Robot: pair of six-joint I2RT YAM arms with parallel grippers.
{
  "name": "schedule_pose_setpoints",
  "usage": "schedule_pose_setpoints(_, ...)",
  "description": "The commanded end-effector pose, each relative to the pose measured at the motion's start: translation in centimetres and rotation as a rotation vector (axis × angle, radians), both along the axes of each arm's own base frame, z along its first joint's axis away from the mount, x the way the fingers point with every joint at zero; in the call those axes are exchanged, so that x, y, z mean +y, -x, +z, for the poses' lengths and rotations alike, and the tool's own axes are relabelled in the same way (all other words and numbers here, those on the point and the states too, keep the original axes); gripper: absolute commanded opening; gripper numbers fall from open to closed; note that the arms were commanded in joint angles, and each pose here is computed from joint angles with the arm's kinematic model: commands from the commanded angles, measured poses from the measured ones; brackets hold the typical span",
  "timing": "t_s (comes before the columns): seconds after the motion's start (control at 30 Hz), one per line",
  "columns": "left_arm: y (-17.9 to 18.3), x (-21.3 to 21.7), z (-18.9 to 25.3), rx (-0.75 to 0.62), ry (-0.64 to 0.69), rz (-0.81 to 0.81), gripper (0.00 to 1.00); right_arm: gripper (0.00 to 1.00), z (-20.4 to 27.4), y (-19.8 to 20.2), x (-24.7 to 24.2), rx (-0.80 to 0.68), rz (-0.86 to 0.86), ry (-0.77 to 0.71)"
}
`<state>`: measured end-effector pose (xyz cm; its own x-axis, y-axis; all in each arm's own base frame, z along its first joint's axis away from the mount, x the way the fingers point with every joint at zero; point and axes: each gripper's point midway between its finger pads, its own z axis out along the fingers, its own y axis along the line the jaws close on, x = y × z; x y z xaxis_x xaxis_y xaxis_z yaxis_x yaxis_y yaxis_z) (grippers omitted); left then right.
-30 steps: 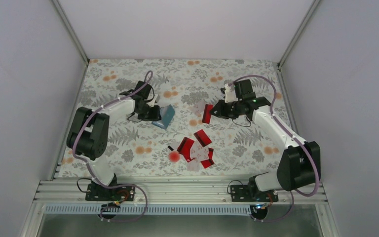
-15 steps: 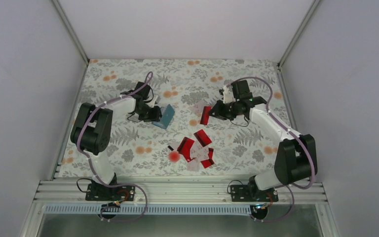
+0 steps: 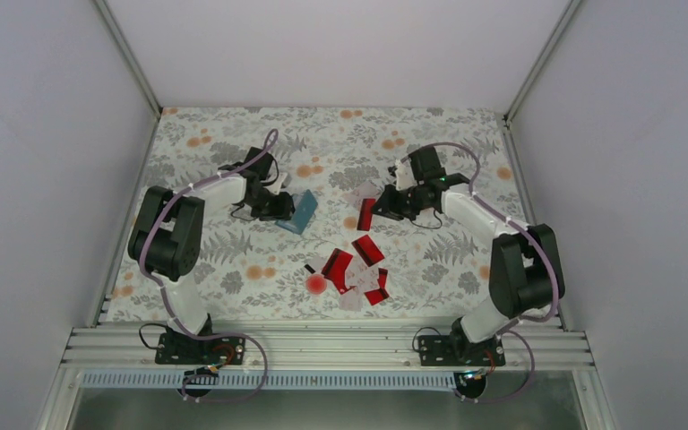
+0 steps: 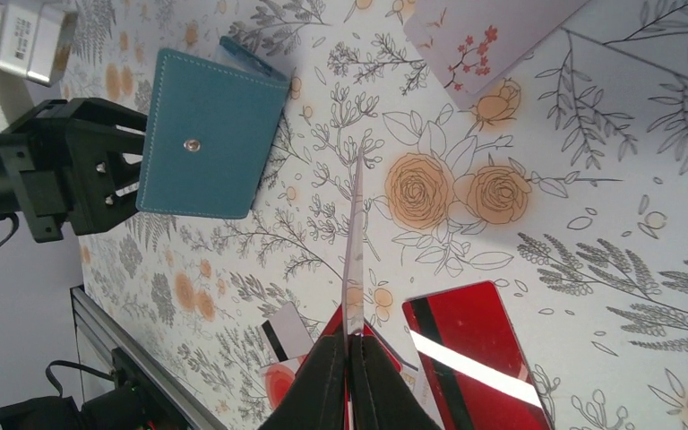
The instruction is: Put the credit cards into the card holder
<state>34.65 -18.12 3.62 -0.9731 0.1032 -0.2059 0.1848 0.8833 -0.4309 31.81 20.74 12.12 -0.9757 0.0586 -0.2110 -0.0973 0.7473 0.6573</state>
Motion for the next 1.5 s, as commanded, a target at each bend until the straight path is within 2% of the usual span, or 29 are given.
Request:
schedule_pose_setpoints(0.0,0.1,-0.6,-0.3,0.022,0.039,-0.030,0.45,0.04,0.5,-0.7,1.9,-0.021,0.039,-0.029)
schedule_pose_setpoints(0.7,-0.8,-2.0,0.7,0.031,0.120,-0.031,0.44,0.04,-5.1,-4.1,11.5,0.009,0.196,-0.038)
schedule_pose_setpoints(1.0,-0.8,-1.4,-0.8,0.067,0.089,0.006,0.44,0.04,-6.4,-3.8,11.8,0.027,0.219,-0.035)
schedule_pose_setpoints(1.27,-1.1,-2.2,-0.4,0.083,0.130,-0.001,0.44,0.04,-6.4,-3.9,12.4,0.032,0.240,-0.059)
schedule_pose_setpoints(1.47,-1.3,-3.5,0.2,0.103,0.217,-0.005,0.44,0.04,-6.6,-3.7,13.1,0.037,0.270,-0.063)
